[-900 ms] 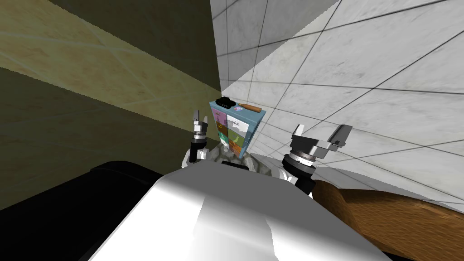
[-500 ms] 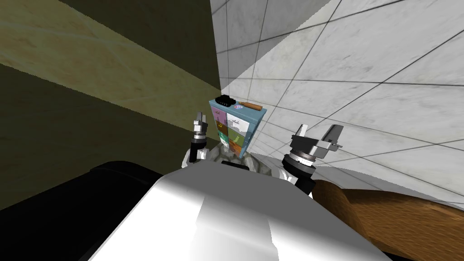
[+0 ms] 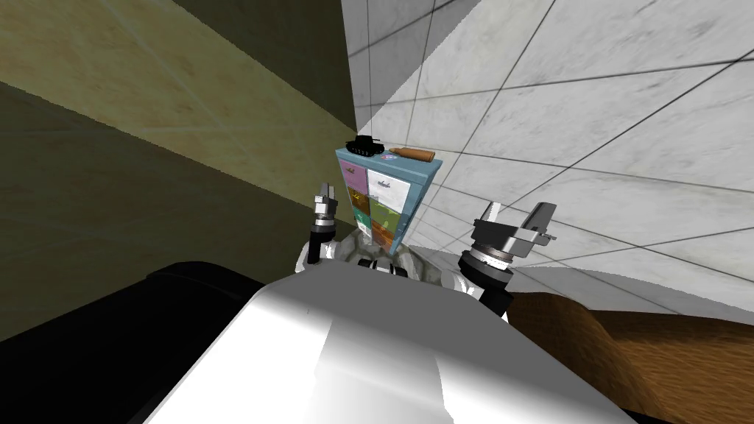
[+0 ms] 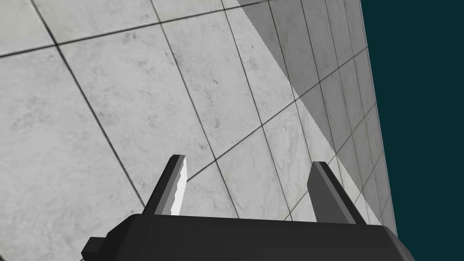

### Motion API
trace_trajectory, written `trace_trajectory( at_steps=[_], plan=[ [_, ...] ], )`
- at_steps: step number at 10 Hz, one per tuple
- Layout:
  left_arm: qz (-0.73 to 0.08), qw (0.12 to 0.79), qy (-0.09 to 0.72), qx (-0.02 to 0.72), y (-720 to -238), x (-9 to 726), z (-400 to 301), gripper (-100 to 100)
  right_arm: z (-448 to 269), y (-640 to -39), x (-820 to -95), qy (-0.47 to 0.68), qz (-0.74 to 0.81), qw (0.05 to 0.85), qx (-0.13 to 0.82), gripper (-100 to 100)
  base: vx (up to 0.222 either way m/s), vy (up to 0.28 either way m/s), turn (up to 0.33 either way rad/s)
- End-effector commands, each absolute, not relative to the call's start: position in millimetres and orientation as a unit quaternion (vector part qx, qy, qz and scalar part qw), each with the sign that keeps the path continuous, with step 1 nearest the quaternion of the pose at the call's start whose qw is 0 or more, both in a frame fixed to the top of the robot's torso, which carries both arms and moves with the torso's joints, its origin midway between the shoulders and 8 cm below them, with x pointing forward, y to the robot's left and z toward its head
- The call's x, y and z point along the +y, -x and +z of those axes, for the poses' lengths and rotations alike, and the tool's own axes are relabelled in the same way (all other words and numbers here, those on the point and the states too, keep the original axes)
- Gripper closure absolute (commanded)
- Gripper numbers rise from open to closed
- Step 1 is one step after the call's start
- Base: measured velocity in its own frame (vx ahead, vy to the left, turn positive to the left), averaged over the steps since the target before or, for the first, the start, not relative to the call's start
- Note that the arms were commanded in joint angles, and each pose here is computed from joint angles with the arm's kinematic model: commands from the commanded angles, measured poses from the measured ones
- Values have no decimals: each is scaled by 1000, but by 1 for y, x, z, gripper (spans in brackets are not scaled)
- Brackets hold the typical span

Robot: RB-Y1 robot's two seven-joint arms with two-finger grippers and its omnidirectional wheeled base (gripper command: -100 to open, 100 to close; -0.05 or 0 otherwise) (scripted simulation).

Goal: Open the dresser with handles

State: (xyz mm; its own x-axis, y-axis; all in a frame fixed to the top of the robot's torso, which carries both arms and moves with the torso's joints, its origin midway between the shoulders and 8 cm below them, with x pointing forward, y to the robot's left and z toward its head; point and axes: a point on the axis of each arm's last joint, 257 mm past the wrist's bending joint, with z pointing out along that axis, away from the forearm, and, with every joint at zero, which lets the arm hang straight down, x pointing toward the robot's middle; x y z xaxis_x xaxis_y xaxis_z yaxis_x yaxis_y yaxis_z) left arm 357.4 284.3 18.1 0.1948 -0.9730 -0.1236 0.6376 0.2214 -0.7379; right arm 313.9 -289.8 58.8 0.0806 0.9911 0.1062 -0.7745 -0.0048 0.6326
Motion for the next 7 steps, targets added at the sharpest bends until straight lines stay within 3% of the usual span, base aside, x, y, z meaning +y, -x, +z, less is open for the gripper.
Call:
trace_trajectory(
  at_steps=[1, 7],
  plan=[
    [-557, 718, 270, 319, -362, 280, 12, -100, 59, -314, -290, -282, 650, 679, 192, 0, 9, -4, -36],
    [-549, 696, 270, 376, -387, 268, -32, -100, 59, -314, -290, -282, 650, 679, 192, 0, 13, -11, -54]
  ],
)
